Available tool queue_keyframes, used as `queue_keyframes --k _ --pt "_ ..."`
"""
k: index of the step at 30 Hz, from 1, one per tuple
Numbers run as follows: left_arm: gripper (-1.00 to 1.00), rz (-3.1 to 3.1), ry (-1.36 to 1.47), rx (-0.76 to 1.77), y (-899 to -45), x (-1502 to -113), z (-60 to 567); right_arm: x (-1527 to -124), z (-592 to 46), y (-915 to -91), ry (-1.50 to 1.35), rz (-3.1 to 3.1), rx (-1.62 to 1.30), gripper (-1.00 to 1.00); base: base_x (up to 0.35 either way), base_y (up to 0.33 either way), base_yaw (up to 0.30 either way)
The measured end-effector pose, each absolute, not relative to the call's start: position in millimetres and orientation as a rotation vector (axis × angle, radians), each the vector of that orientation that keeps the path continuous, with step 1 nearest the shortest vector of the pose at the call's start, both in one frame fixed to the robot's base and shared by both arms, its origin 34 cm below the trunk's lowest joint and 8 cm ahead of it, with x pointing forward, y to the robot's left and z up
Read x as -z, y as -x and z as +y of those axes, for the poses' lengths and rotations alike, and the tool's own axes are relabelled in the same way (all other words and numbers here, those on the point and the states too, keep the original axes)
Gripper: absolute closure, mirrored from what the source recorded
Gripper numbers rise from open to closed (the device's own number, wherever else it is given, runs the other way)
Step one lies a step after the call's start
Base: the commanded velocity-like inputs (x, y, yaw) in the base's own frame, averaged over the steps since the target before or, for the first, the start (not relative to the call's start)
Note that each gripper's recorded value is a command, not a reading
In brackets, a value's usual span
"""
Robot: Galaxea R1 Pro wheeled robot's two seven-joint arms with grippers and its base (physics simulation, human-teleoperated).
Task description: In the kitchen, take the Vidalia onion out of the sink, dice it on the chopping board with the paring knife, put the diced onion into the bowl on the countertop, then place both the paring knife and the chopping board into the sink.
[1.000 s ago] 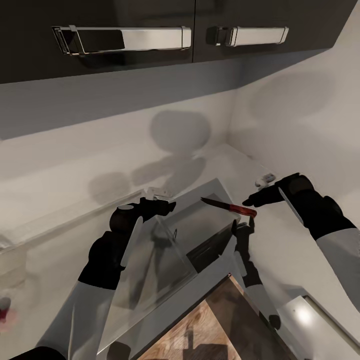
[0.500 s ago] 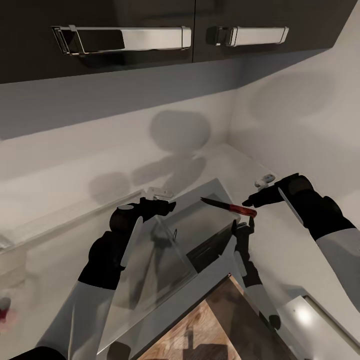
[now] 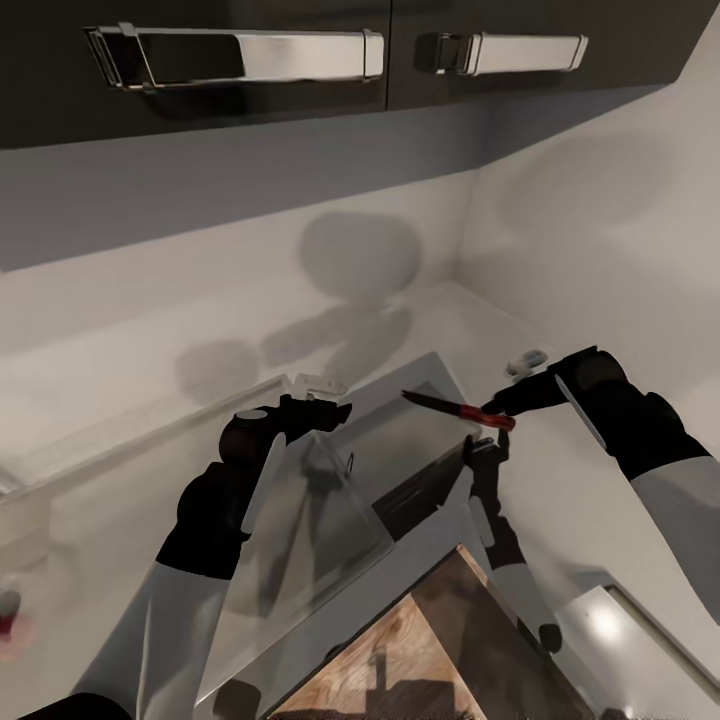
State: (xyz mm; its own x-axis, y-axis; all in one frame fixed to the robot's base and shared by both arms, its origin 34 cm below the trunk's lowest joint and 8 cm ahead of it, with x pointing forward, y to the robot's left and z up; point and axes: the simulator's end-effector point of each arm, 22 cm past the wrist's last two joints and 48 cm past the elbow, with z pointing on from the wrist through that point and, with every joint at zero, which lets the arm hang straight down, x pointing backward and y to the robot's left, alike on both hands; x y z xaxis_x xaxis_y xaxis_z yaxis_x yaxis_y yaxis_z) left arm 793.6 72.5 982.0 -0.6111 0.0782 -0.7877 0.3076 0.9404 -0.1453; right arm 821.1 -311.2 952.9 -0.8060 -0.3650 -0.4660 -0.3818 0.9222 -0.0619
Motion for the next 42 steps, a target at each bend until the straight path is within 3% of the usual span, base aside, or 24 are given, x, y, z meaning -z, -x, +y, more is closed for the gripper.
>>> queue_keyframes --k 19,42 --pt "-1.00 2.220 -0.271 0.336 -793 -980 73 -940 -275 -799 0.661 2.632 -0.218 -1.00 0.000 0.000 0.000" --pt "-1.00 2.218 -0.271 0.336 -794 -981 73 -942 -312 -798 0.625 2.652 -0.149 -1.00 0.000 0.000 0.000"
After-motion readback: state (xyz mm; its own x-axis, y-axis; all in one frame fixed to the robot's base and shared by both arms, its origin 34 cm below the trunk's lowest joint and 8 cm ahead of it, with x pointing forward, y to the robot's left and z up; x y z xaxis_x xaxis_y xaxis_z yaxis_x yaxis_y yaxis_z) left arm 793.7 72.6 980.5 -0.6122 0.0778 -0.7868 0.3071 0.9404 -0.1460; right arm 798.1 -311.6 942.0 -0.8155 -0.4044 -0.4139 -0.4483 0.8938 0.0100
